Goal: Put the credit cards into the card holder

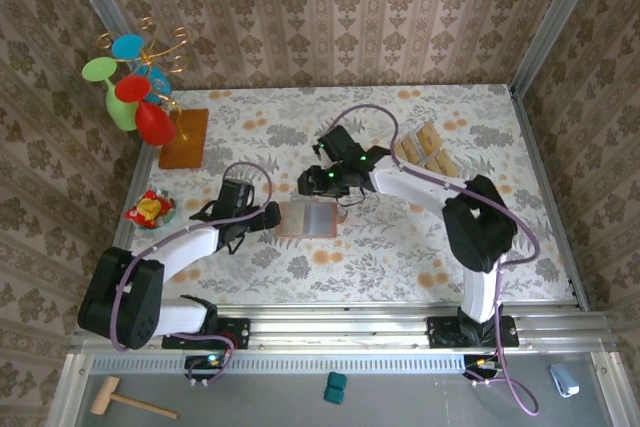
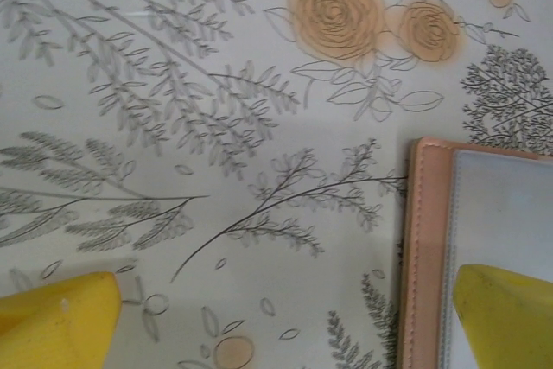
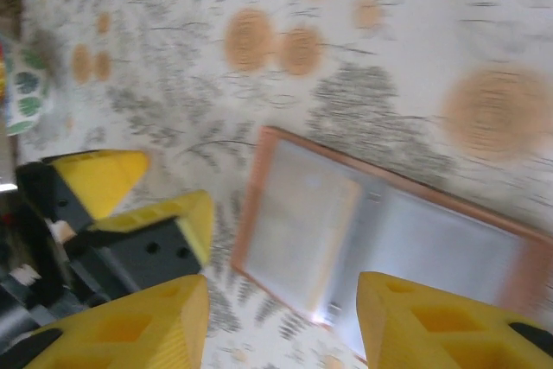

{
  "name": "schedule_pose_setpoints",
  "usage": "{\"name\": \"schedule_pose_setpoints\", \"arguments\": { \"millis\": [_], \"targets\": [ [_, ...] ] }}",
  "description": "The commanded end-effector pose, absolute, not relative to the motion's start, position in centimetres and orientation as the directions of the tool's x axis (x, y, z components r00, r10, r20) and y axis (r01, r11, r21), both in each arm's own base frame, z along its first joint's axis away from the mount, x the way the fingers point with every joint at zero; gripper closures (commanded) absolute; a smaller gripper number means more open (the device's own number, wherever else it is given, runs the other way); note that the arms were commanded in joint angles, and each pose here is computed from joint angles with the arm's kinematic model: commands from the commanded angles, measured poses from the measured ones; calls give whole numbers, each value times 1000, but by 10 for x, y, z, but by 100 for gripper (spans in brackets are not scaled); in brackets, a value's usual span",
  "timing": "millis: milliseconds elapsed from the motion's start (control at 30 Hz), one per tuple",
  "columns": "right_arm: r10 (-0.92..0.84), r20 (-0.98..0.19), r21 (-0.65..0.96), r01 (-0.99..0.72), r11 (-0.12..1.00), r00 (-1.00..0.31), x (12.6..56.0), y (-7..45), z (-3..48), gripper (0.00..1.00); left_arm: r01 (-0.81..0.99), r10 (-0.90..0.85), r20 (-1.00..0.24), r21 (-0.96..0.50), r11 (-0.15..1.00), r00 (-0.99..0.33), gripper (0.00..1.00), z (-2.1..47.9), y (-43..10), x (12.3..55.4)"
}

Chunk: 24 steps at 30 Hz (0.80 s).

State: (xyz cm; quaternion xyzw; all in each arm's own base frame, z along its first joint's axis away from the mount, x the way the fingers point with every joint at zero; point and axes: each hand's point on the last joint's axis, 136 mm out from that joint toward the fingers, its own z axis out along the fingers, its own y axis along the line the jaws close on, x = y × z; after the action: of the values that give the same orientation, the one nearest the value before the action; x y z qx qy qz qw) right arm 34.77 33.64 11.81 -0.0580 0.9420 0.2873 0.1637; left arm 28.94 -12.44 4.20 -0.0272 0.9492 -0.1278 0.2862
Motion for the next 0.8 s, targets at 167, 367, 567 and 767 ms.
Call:
{"name": "schedule_pose_setpoints", "arguments": {
  "millis": [167, 367, 567, 767],
  "targets": [
    [-34, -314, 282, -127, 951, -949, 320, 249, 73, 45, 85, -95, -572, -280, 956, -815, 0, 52, -148, 307],
    [-29, -267, 296, -110, 949, -963, 312, 250, 47, 48, 118, -56, -569, -264, 957, -820, 0, 50, -162, 303],
    [-27, -254, 294, -104, 950, -967, 312, 248, 36, 72, 121, -50, -572, -257, 959, -819, 0, 51, -164, 301],
    [-21, -259, 292, -99, 951, -966, 311, 237, 40, 96, 126, -48, -573, -260, 957, -818, 0, 52, -166, 298]
  ]
}}
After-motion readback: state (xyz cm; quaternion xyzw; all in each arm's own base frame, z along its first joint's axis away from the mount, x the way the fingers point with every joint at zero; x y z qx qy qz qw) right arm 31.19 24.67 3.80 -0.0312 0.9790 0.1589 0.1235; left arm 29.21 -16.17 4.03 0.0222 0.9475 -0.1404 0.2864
